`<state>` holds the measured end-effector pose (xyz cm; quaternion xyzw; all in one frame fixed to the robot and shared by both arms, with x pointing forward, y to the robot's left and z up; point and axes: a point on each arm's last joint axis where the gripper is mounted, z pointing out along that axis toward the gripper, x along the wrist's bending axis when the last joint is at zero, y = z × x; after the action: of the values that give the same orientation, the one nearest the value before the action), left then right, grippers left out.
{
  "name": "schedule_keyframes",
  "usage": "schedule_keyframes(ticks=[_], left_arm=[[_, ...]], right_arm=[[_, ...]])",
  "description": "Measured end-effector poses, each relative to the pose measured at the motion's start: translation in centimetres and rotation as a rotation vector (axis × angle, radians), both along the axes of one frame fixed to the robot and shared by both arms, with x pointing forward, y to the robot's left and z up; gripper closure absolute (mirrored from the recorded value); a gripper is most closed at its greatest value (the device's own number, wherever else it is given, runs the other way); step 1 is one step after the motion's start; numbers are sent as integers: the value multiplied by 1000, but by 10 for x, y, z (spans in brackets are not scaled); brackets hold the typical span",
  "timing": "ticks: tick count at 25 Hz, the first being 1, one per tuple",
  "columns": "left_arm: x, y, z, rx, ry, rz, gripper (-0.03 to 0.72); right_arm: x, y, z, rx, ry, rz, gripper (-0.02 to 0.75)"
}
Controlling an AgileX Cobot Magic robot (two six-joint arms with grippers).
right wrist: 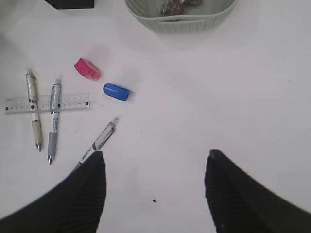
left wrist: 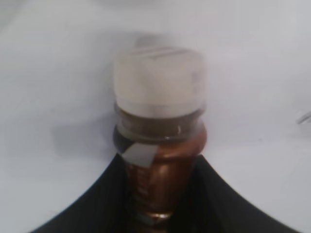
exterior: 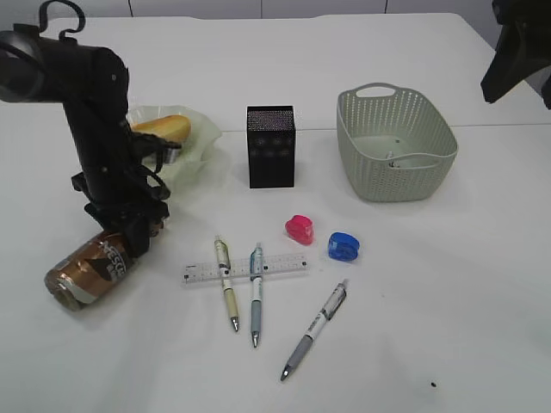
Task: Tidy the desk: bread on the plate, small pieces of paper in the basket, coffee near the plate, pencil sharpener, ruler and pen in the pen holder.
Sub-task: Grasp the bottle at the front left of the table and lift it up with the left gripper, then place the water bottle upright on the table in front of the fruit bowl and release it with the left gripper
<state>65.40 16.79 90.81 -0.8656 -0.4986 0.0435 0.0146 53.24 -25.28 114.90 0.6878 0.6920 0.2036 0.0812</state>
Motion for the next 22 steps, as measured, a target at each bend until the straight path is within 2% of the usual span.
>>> schedule_keyframes(ticks=[7, 14, 18, 22], left_arm=[[0, 24, 68, -64, -141, 156, 447], [-13, 47, 122, -170, -292, 253, 447], [-35, 52, 129, -221, -418, 287, 449], [-69, 61, 111, -261, -592, 333, 449]], right_arm=[[0, 0, 0, 0, 0, 0, 237], [0, 0, 0, 0, 0, 0, 237], [0, 0, 0, 0, 0, 0, 237], [0, 0, 0, 0, 0, 0, 237]])
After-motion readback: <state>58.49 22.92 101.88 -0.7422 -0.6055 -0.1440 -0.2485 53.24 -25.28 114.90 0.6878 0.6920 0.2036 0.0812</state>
